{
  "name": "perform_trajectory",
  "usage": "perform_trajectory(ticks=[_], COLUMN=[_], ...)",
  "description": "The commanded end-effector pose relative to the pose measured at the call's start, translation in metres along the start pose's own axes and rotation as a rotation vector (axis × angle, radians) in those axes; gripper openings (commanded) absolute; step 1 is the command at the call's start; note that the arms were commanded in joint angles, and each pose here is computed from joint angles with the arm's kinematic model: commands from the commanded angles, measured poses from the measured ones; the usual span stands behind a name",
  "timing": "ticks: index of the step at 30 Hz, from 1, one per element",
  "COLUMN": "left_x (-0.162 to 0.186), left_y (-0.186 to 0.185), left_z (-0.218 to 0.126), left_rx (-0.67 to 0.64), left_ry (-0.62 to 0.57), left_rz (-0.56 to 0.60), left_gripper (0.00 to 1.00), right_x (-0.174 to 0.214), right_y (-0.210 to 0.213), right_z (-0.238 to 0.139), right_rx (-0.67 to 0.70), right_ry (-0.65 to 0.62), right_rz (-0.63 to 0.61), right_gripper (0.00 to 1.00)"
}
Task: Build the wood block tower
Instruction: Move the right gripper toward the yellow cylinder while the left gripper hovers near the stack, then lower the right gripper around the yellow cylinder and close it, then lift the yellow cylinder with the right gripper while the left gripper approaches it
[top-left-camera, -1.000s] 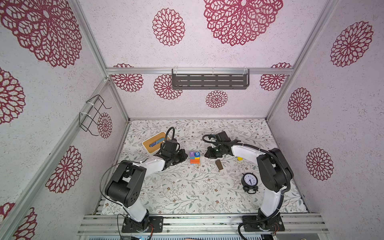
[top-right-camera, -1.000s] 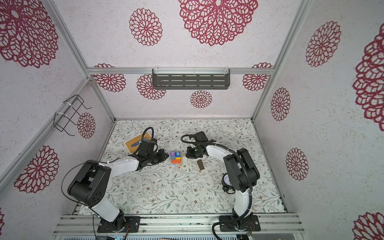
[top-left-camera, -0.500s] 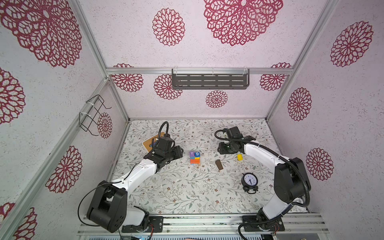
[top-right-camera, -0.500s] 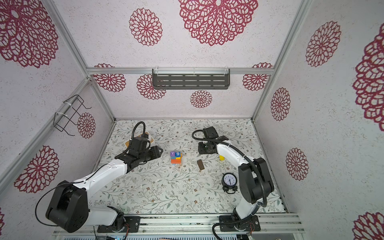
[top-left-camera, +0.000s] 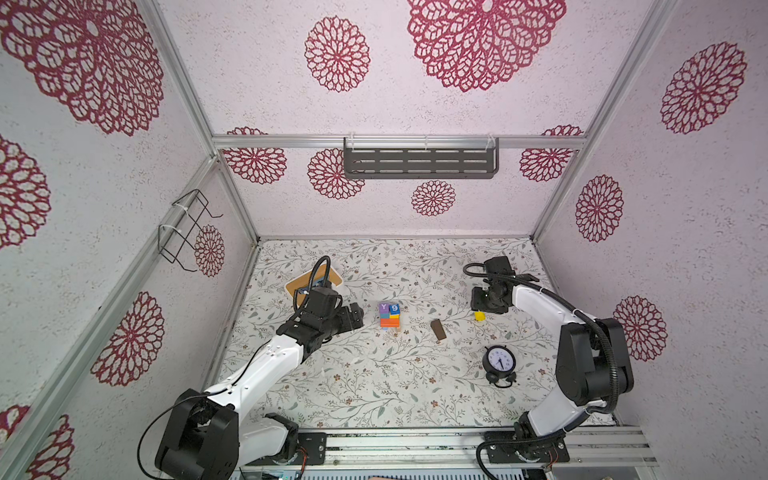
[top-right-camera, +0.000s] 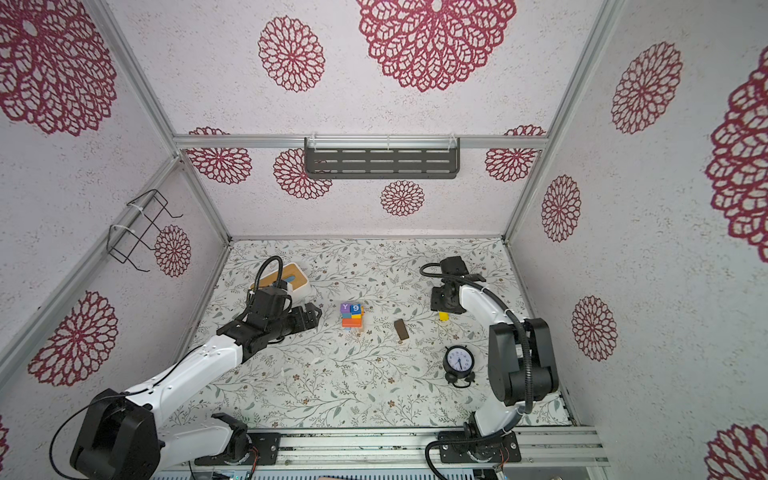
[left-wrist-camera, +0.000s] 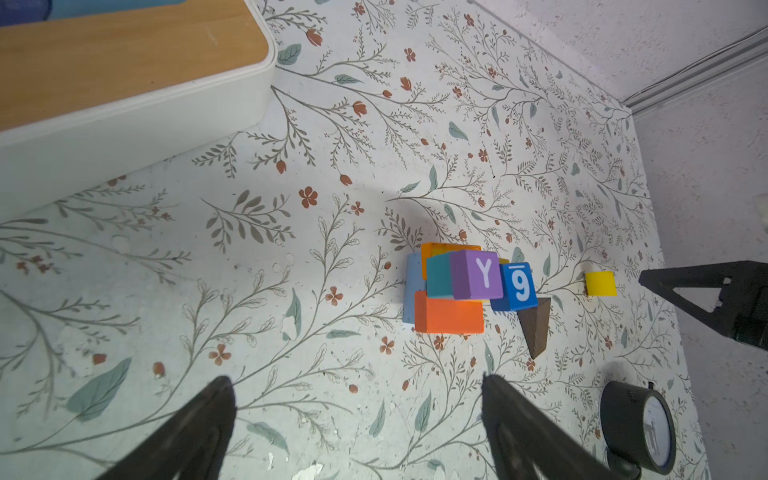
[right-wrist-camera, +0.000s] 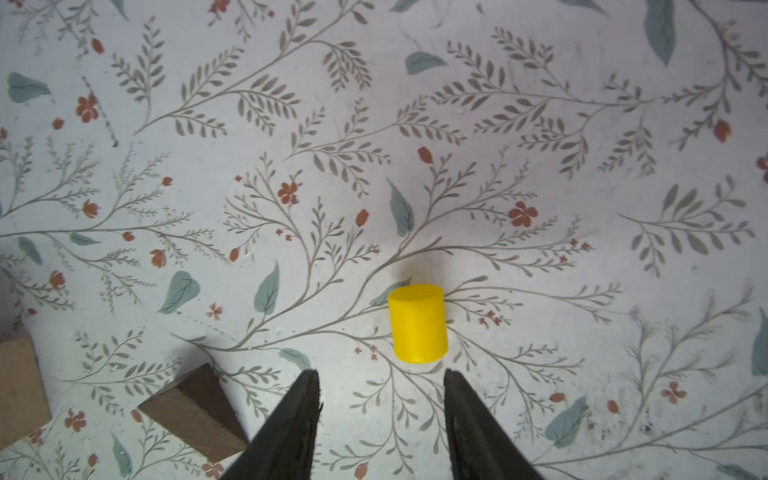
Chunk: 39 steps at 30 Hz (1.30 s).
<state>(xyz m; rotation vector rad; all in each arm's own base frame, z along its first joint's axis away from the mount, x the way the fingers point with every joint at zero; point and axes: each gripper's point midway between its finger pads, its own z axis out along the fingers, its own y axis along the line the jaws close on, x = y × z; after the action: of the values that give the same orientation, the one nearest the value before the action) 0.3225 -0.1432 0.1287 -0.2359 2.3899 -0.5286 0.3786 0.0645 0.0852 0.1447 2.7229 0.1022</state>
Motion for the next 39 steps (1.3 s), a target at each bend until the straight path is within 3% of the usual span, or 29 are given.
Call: perform_trajectory(ticks=[1,14,25,39], left_x=[-0.002,0.004,0.005,0.001], left_y=[0.004,0.003,0.003,-0.001], left_z=[-0.002,0.004,0.007,-0.004], left_rx=[-0.005,0.011,0.008,0.010], left_ry=[-0.018,0.011,0.022,0.017], left_rz=[-0.003,-0.030,-0.043,-0.064], left_gripper=[0.96,0.99,1.00,0.99], right_x=[-0.002,0.001,0.006,0.003], right_y=[-0.009,-0.018,-0.013,0.003], right_z=[0.000,0.025,0.043,0.036], right_rx=[0.013,-0.007,-0.033,-0.126], right_ry=[-0.009,0.027,0.061,0.040], right_rz=[-0.001,0.035,0.042,0.044], right_gripper=[0.52,0.41,0.39,0.17])
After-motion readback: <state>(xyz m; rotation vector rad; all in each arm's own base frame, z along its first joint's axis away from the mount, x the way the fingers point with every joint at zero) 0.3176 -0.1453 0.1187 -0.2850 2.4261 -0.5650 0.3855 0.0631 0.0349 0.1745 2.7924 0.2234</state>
